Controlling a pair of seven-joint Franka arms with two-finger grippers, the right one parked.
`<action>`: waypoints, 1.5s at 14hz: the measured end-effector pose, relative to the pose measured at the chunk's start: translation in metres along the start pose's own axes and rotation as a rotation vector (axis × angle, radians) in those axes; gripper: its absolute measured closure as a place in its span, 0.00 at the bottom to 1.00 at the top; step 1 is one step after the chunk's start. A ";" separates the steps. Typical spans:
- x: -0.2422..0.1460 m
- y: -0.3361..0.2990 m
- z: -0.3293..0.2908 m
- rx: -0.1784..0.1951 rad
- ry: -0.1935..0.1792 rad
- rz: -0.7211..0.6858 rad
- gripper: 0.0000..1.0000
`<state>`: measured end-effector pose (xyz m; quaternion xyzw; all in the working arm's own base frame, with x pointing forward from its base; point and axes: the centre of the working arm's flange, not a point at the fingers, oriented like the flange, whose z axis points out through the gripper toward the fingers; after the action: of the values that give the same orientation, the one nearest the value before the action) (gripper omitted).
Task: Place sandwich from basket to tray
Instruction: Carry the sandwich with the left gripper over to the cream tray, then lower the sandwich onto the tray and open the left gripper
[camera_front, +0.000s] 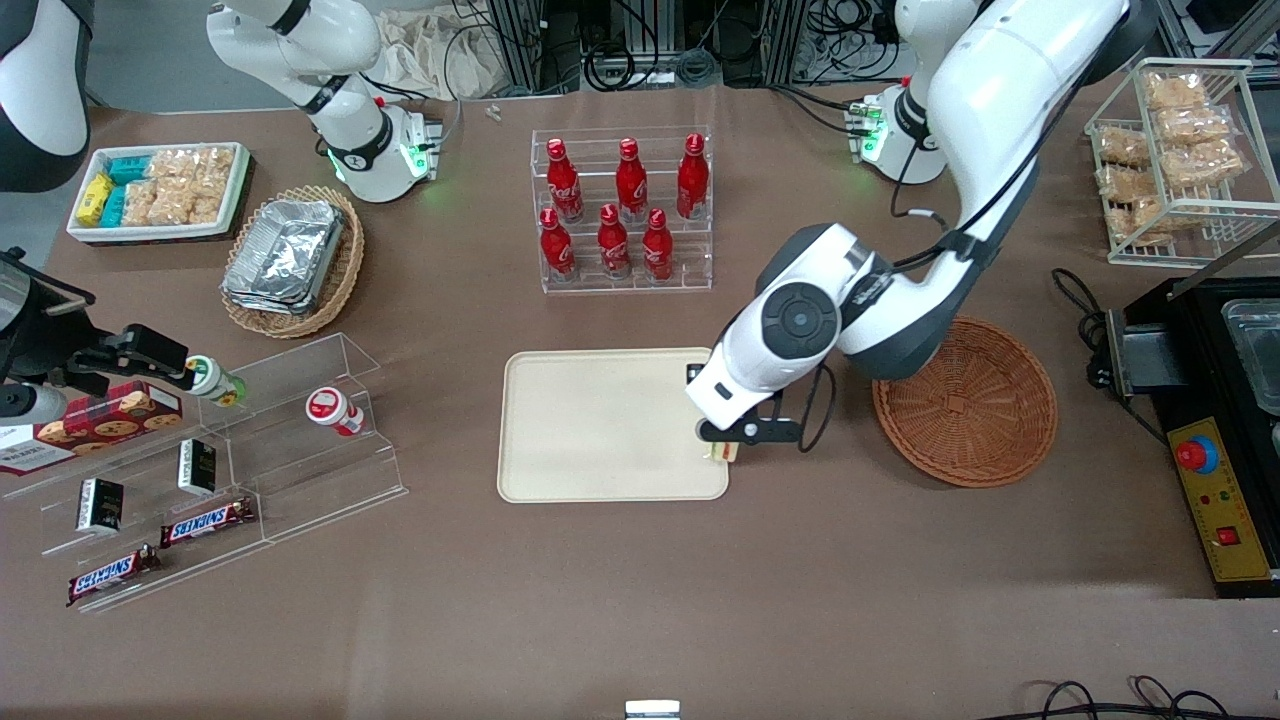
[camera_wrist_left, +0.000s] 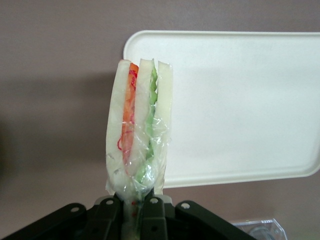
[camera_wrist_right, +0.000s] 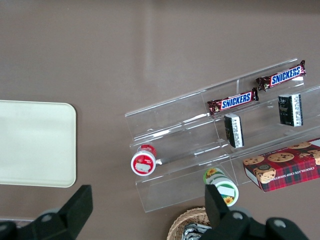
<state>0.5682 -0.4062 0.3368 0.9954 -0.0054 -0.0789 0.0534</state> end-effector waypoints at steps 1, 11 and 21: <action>-0.001 0.006 0.014 0.014 0.001 -0.002 0.85; 0.010 0.010 0.099 0.022 -0.007 -0.078 0.85; 0.013 -0.006 0.020 0.119 0.035 -0.177 0.08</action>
<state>0.5775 -0.4024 0.3143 0.9947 0.0787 -0.0656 -0.0130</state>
